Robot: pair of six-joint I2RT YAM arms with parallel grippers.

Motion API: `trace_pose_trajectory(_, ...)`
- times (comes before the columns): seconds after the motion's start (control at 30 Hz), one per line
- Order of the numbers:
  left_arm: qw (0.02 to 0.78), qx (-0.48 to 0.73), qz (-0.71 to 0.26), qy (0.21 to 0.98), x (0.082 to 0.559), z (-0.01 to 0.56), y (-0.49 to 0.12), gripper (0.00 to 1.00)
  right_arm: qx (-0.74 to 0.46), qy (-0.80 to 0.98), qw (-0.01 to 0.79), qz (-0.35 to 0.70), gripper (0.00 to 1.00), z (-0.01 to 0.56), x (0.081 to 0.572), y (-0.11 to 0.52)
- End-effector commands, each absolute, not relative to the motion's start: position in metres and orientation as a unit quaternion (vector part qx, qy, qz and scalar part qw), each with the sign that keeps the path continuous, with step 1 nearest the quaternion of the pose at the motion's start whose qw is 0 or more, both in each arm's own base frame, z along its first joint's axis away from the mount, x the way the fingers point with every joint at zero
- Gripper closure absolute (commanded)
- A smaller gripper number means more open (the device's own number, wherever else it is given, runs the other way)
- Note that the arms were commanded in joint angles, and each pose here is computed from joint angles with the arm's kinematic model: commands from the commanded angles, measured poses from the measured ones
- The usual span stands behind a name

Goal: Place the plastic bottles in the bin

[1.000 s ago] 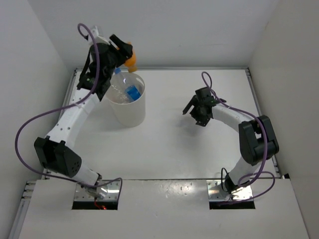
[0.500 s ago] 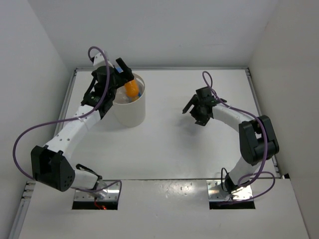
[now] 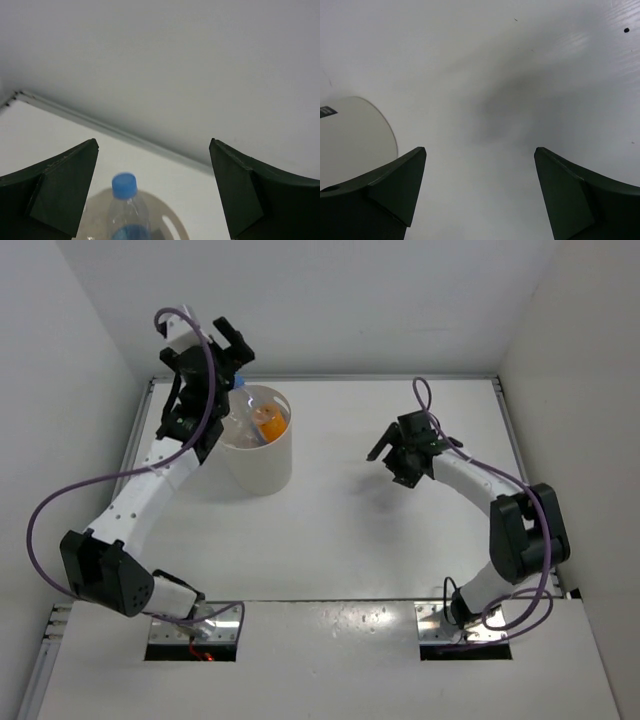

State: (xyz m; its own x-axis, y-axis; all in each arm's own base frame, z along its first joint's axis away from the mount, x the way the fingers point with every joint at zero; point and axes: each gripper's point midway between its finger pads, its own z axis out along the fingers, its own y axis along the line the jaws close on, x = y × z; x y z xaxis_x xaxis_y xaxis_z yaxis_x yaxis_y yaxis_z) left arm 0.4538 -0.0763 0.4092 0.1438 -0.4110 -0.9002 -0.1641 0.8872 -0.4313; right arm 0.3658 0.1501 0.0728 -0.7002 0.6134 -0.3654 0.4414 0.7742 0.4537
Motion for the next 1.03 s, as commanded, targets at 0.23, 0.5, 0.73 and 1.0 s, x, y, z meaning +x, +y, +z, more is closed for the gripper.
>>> trace_pose_trajectory(0.23, 0.699, -0.369, 0.136, 0.597, 0.433, 0.369, 0.059, 0.00, 0.269, 0.884, 0.354, 0.144, 0.05, 0.152, 0.375, 0.125)
trace_pose_trajectory(0.5, 0.609, -0.449, 0.229, 0.613, 0.369, 0.244, 0.115, 0.00, 0.262, 0.872, 0.385, 0.150, 0.01, 0.172, 0.355, 0.111)
trace_pose_trajectory(0.73, 0.584, -0.373, 0.220, 0.686, 0.356, 0.174, 0.106, 0.00, 0.250, 0.897, 0.351, 0.097, 0.01, 0.155, 0.342, 0.101)
trace_pose_trajectory(1.0, 0.581, -0.316, 0.173, 0.730, 0.365, 0.127, 0.085, 0.00, 0.236, 0.917, 0.318, 0.044, 0.00, 0.139, 0.332, 0.089)
